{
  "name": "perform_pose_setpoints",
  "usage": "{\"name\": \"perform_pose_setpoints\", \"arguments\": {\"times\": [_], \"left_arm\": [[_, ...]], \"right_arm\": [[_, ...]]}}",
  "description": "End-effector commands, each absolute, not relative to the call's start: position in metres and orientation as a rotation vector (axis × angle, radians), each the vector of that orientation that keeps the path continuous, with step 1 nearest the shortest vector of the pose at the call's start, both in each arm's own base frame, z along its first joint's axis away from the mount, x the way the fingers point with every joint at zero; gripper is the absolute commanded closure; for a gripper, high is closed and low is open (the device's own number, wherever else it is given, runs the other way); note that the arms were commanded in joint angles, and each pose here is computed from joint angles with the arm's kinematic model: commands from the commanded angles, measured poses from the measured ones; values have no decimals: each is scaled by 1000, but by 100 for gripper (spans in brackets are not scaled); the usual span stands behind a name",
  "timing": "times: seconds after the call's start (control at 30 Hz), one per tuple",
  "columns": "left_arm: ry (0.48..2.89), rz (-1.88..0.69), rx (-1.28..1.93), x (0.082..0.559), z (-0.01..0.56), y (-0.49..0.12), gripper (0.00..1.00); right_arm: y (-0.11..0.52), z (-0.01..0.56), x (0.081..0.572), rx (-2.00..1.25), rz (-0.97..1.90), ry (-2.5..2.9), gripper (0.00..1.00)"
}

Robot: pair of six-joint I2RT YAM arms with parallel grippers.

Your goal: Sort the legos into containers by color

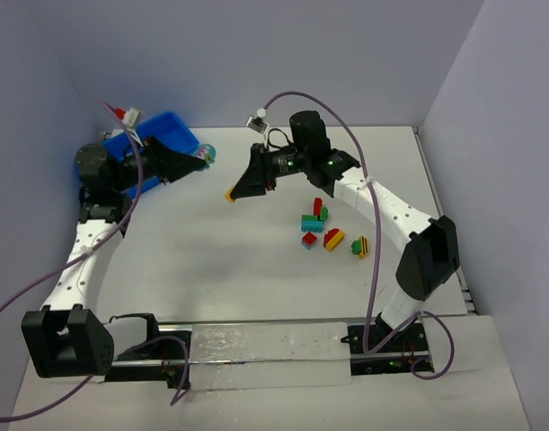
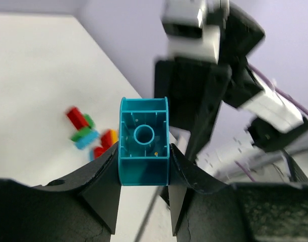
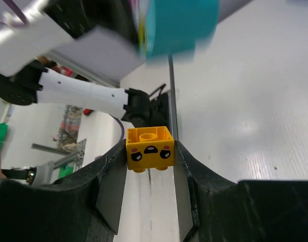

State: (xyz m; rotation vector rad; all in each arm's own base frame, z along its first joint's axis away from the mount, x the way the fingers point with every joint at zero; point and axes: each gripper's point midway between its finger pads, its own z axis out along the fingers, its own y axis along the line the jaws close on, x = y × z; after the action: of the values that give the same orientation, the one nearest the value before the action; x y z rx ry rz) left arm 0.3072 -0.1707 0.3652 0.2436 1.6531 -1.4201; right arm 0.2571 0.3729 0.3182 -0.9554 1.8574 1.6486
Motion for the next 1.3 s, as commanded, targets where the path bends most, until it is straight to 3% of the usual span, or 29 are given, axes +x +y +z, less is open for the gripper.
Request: {"name": "perform_pose_setpoints", "arguments": {"times": [0.0,0.17,0.43,0.7,0.9,1.27], "left_arm": [[1642,-1090,221,330,390,-126,100],[1716,-745,136,346,372,-80,100],[1878,-190,-118,380,327,13,100],[1973,-39,-290,407,286,71,100],[1920,-88,-388,441,296,104,100],[2005,42,-560,493,247,159,100]], "right_arm": [[350,298,245,-1012,1442,1916,100],[319,263,272,-940,1082,2060,100],[262,269,338,-787,582,2011,100],[252,279,395,-629,386,1854,100],[261,280,401,-622,458,1851,100],[239,298,414,-441,406,1841,100]]}}
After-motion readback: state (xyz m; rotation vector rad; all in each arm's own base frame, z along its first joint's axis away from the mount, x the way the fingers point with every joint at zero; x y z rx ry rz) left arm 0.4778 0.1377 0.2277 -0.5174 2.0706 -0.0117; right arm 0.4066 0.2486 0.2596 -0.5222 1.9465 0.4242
